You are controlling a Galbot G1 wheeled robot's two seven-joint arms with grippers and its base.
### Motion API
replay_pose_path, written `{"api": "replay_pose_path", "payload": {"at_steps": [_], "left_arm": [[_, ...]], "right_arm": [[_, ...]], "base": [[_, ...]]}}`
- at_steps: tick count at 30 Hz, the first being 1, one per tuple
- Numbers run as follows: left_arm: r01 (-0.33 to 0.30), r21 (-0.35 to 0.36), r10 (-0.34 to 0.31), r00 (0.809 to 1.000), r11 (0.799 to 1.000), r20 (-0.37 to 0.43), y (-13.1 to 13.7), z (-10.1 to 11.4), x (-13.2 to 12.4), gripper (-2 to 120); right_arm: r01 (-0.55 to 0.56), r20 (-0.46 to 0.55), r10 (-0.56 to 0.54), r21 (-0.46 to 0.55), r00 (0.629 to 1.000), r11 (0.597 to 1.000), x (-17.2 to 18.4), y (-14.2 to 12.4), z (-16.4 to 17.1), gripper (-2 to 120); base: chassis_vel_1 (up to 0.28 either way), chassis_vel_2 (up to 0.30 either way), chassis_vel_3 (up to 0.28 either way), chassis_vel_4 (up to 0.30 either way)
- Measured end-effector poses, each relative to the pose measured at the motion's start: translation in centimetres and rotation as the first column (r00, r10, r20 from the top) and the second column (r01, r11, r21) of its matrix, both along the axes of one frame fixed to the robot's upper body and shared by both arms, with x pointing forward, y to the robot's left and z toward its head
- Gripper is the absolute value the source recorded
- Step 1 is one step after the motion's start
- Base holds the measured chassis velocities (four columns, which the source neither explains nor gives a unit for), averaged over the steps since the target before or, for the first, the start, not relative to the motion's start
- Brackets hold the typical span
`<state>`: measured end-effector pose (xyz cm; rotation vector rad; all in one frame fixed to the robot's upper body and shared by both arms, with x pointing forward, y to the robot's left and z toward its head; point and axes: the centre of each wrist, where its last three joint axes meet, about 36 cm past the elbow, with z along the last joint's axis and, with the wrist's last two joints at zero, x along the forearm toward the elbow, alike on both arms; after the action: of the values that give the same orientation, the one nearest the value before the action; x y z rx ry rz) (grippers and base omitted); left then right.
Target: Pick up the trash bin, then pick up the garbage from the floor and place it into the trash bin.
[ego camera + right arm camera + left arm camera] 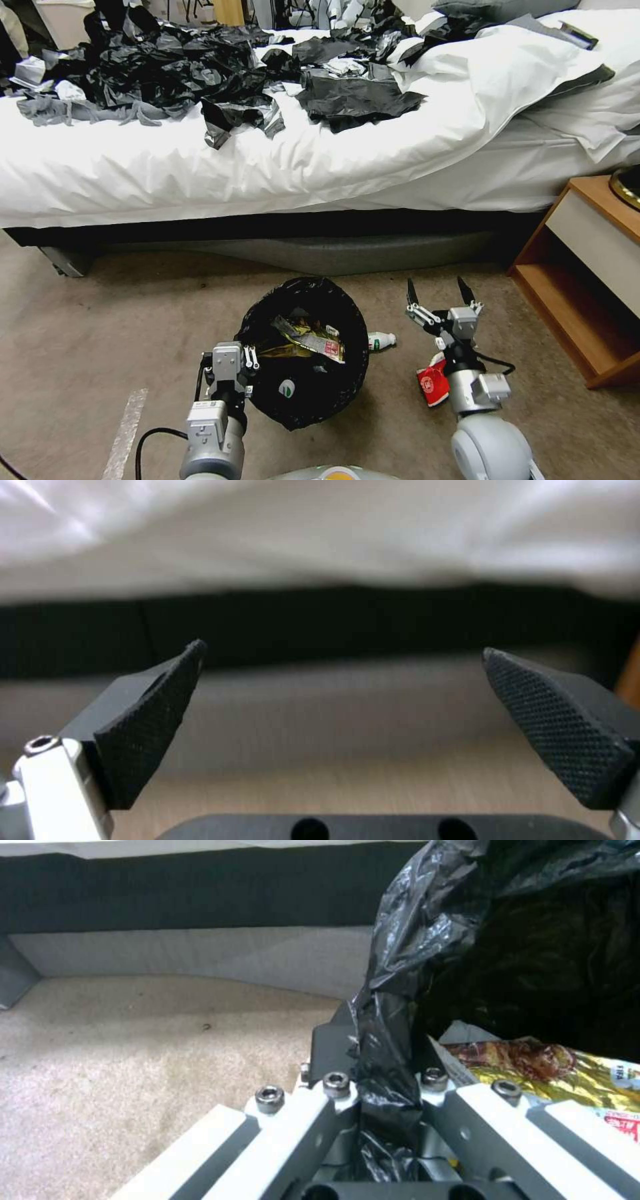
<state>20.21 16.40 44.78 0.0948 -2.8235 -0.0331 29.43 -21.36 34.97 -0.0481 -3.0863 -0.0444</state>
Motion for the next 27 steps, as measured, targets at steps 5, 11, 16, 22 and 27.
{"api": "replay_pose_path", "payload": {"at_steps": [5,11,16,22,27], "left_arm": [[0.000,-0.002,0.000,1.000,1.000,0.004,-0.1,0.0,0.1,1],[0.002,-0.002,-0.002,1.000,1.000,0.000,-0.1,-0.1,0.1,1],[0.004,-0.004,-0.004,1.000,1.000,-0.003,-0.2,-0.2,0.0,1],[0.005,-0.005,-0.005,1.000,1.000,-0.001,-0.2,-0.3,0.0,1],[0.011,-0.006,-0.011,1.000,1.000,-0.004,-0.3,-0.4,-0.2,1]], "right_arm": [[0.093,-0.304,-0.081,0.025,0.949,0.995,0.0,0.0,-1.0,100],[0.148,-0.489,-0.099,0.063,0.867,0.987,0.0,-0.7,-2.0,100],[0.160,-0.535,-0.102,0.063,0.839,0.985,-0.1,-1.2,-3.0,100],[0.165,-0.595,-0.112,0.035,0.796,0.986,-1.1,-2.1,-4.6,100],[0.171,-0.613,-0.110,0.041,0.782,0.984,-1.2,-2.6,-5.4,100]], "base": [[0.000,0.000,0.000,0.000],[0.000,0.000,0.000,0.000],[0.000,0.000,0.000,0.000],[0.000,0.000,0.000,0.000],[0.000,0.000,0.000,0.000]]}}
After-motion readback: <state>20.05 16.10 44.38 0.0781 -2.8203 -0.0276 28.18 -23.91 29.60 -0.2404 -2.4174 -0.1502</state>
